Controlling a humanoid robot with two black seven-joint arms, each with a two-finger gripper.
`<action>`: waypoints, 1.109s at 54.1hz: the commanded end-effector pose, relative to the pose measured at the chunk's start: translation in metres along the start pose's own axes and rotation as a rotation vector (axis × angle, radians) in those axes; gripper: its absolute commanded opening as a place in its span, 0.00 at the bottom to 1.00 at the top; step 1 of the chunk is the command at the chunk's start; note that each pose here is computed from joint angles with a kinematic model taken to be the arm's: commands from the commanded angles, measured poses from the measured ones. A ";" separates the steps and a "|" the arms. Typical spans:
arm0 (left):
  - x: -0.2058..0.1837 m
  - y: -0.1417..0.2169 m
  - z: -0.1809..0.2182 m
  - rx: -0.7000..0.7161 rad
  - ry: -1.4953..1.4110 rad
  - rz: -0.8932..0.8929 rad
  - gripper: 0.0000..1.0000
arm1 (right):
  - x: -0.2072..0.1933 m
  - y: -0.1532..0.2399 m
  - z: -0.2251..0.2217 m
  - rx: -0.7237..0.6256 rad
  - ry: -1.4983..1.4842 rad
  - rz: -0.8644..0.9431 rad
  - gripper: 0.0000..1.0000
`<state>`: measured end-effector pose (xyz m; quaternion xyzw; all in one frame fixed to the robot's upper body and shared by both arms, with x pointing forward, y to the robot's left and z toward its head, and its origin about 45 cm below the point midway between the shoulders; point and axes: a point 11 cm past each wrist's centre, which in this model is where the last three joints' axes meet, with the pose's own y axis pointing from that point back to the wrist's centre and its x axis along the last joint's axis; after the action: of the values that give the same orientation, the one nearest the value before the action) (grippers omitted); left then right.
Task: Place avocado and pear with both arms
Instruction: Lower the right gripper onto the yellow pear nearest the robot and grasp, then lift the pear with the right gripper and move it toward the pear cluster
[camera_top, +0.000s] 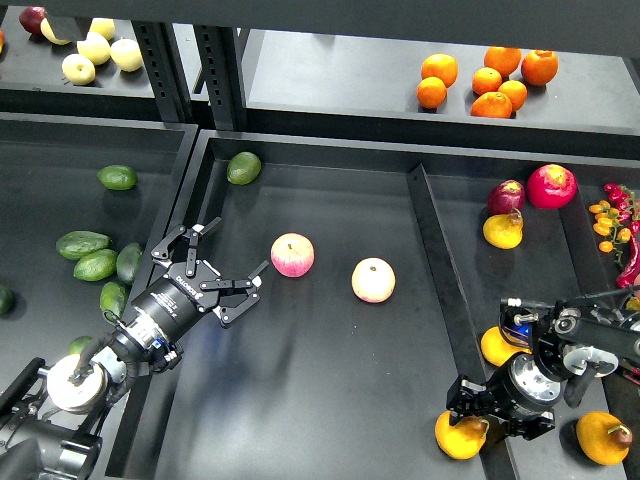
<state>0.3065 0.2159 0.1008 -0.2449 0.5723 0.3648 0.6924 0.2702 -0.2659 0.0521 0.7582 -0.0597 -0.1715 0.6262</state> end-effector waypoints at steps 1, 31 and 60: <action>-0.001 0.000 0.000 0.001 -0.001 -0.002 0.99 | -0.002 -0.002 0.001 0.006 -0.013 -0.010 0.37; 0.000 0.000 0.000 0.001 0.000 -0.001 0.99 | 0.013 0.037 -0.041 0.186 -0.132 -0.030 0.25; 0.001 0.002 -0.002 0.001 0.004 0.004 0.99 | 0.061 0.124 0.046 0.271 -0.445 0.125 0.26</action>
<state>0.3043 0.2159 0.0997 -0.2446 0.5736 0.3649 0.6914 0.3332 -0.3228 0.1501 0.7890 -0.2377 -0.2758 0.4949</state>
